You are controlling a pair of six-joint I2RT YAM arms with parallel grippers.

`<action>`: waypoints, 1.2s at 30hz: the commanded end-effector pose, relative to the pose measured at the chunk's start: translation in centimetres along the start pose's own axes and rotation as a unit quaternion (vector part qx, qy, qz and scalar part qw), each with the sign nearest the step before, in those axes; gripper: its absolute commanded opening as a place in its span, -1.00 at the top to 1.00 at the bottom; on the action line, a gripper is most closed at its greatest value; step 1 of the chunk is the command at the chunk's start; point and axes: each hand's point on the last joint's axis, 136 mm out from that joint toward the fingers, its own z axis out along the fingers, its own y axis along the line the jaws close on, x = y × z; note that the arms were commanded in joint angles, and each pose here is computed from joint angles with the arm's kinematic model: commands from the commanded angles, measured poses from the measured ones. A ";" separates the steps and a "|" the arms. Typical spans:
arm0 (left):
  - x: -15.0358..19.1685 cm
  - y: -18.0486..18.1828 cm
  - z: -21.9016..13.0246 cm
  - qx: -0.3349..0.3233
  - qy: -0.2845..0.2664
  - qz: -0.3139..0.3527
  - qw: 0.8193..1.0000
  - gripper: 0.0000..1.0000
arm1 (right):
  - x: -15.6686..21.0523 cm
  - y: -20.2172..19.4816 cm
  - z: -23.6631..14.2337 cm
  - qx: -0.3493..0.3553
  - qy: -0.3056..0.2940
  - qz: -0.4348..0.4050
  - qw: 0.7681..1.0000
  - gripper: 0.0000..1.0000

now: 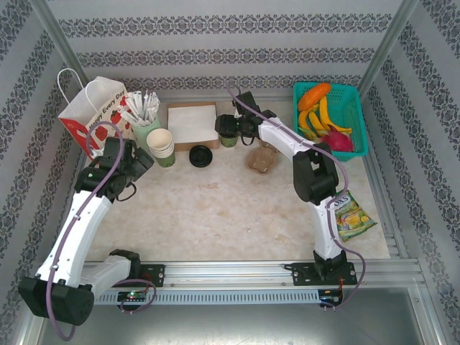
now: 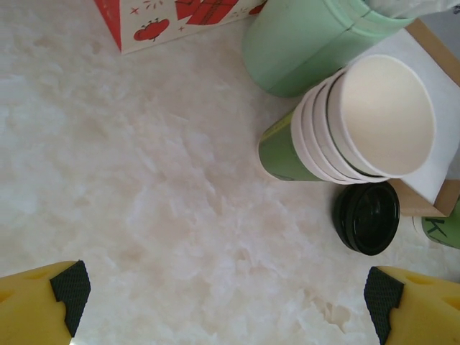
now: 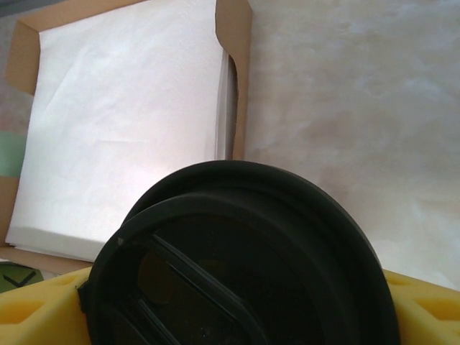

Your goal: Pack the takeout coffee

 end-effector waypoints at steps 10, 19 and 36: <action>-4.3 1.5 -1.8 -0.010 0.003 -0.032 0.999 -0.99 | -3.0 0.5 -2.6 0.007 -0.021 -0.006 1.000 -0.96; -11.3 2.7 -2.9 -0.036 -0.071 -0.074 0.994 -0.99 | -4.5 0.9 -10.1 -0.007 -0.079 -0.019 0.997 -0.96; -21.5 4.4 -0.5 -0.081 -0.127 -0.227 0.962 -0.99 | 3.6 -5.8 -23.8 0.066 -0.206 -0.038 0.976 -0.96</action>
